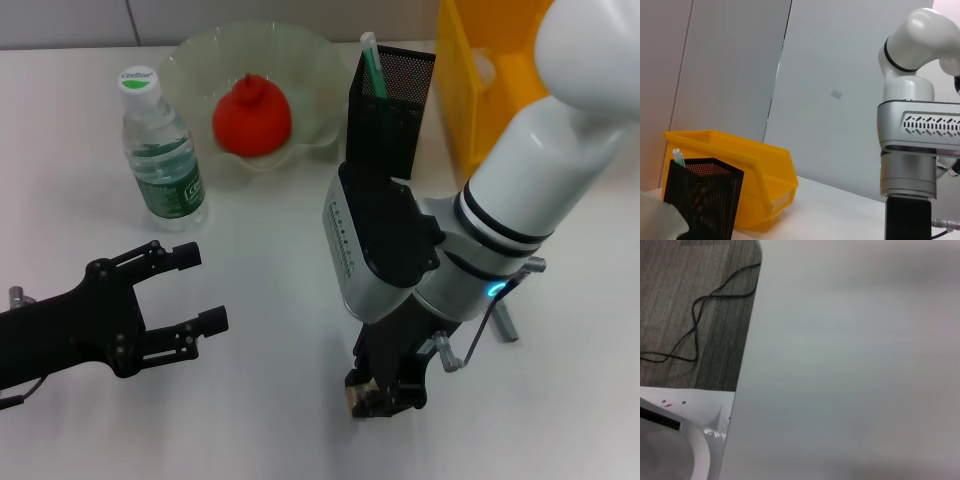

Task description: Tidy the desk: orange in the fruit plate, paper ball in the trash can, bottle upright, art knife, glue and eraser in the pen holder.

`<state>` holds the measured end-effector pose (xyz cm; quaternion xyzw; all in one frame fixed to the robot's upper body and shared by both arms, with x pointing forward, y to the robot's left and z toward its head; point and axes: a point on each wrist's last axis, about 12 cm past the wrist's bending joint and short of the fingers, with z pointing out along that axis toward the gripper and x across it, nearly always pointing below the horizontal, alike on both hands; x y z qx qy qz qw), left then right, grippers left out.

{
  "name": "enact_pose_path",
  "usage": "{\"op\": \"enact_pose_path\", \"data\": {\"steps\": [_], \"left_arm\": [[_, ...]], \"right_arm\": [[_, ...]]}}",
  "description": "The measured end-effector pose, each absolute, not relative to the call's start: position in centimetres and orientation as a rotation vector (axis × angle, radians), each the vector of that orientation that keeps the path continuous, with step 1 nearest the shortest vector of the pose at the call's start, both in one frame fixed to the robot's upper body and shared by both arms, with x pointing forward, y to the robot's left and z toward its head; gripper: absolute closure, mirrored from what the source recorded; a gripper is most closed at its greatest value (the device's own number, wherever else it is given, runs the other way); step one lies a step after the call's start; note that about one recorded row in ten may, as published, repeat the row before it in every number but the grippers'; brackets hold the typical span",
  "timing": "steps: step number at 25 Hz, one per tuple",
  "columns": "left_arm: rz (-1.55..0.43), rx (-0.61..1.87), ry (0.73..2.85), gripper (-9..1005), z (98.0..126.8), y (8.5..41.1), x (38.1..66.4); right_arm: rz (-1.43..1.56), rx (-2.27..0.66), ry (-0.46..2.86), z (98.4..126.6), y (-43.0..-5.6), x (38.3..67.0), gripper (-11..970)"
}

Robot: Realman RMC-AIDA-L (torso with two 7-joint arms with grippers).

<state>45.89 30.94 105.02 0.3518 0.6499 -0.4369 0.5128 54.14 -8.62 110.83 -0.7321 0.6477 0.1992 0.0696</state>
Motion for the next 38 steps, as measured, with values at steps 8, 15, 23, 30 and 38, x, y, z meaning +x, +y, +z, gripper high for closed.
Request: {"op": "enact_pose_path", "data": {"steps": [8,15,23,30,38], "left_arm": [[-1.053,0.848,1.557,151,105.1,30.9,46.0],[-1.057,0.851,1.551,151,105.2,30.7,46.1],[-1.064,0.854,1.542,151,105.2,30.4,46.2],[-1.07,0.854,1.539,151,105.3,30.3,46.2],[-1.071,0.854,1.538,151,105.2,30.3,46.2]], "right_arm": [[0.67,-2.026,2.021,113.0,-9.5,56.0,683],[0.654,-1.575,2.141,117.7,-13.2,60.9,661],[0.652,-1.117,2.175,121.2,-17.3,64.6,636],[0.59,-0.92,2.185,121.2,-18.4,66.1,615],[0.497,-0.86,2.215,119.7,-18.1,67.0,589]]}}
